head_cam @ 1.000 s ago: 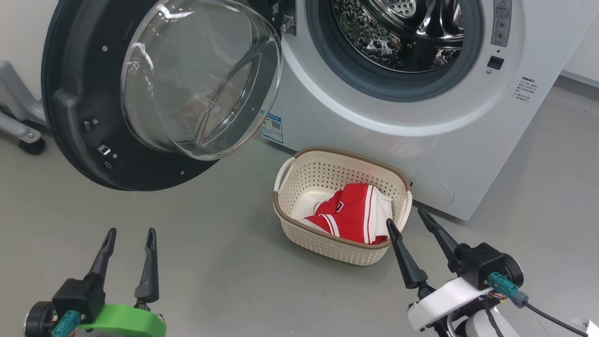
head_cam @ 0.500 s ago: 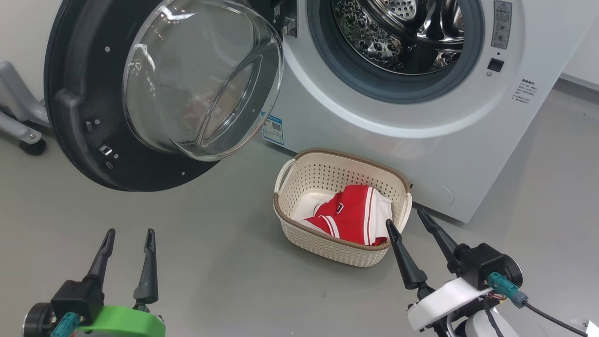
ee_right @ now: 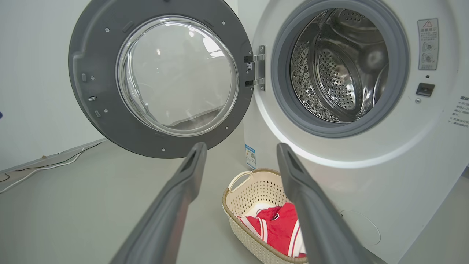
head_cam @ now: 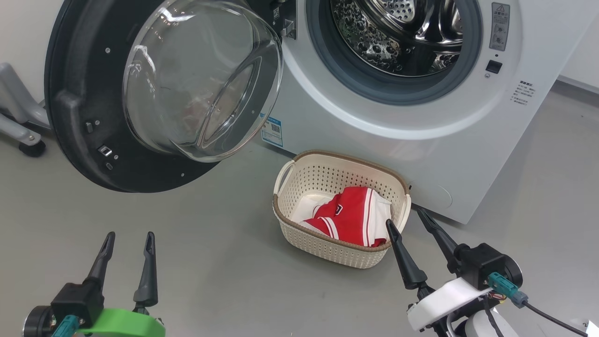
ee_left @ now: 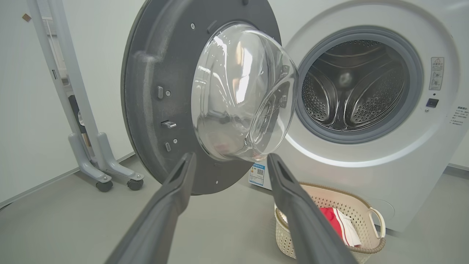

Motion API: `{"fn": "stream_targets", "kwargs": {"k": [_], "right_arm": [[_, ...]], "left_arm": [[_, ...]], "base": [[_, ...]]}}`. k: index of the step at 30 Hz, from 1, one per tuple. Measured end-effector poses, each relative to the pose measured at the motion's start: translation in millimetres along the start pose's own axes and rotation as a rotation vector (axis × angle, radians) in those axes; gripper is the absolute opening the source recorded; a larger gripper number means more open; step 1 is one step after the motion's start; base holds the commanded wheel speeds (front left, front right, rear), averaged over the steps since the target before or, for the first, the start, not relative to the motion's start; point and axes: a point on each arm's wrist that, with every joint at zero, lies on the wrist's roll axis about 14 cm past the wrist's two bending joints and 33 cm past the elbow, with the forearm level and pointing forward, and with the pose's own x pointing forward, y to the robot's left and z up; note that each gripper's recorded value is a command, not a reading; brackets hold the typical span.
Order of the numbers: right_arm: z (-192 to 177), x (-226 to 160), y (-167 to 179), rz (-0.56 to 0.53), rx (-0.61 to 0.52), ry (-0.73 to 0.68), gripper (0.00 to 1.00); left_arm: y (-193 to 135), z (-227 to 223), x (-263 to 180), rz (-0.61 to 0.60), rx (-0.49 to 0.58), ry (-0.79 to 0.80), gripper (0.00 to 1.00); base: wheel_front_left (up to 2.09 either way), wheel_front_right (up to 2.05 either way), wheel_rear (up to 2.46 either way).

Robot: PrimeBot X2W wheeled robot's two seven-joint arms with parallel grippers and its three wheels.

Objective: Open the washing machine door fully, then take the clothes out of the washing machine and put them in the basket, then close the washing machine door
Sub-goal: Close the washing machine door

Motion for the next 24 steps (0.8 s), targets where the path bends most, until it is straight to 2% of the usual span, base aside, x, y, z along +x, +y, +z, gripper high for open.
{"fn": "stream_targets", "kwargs": {"k": [22, 23, 24], "right_arm": [[-3.1, 1.1, -5.5, -0.011, 0.021, 0.000, 1.00], [-4.8, 1.6, -5.9, -0.011, 0.025, 0.004, 1.00], [-6.5, 2.2, -6.0, -0.009, 0.027, 0.008, 1.00]], "left_arm": [[-0.9, -1.8, 4.4, 0.001, 0.014, 0.011, 1.00], [-0.4, -2.3, 4.7, 0.004, 0.015, 0.014, 0.69], [0.7, -2.5, 5.1, 0.009, 0.017, 0.015, 0.27]], "base": [[0.00, 0.00, 0.00], [0.00, 0.00, 0.00], [0.00, 0.00, 0.00]]}}
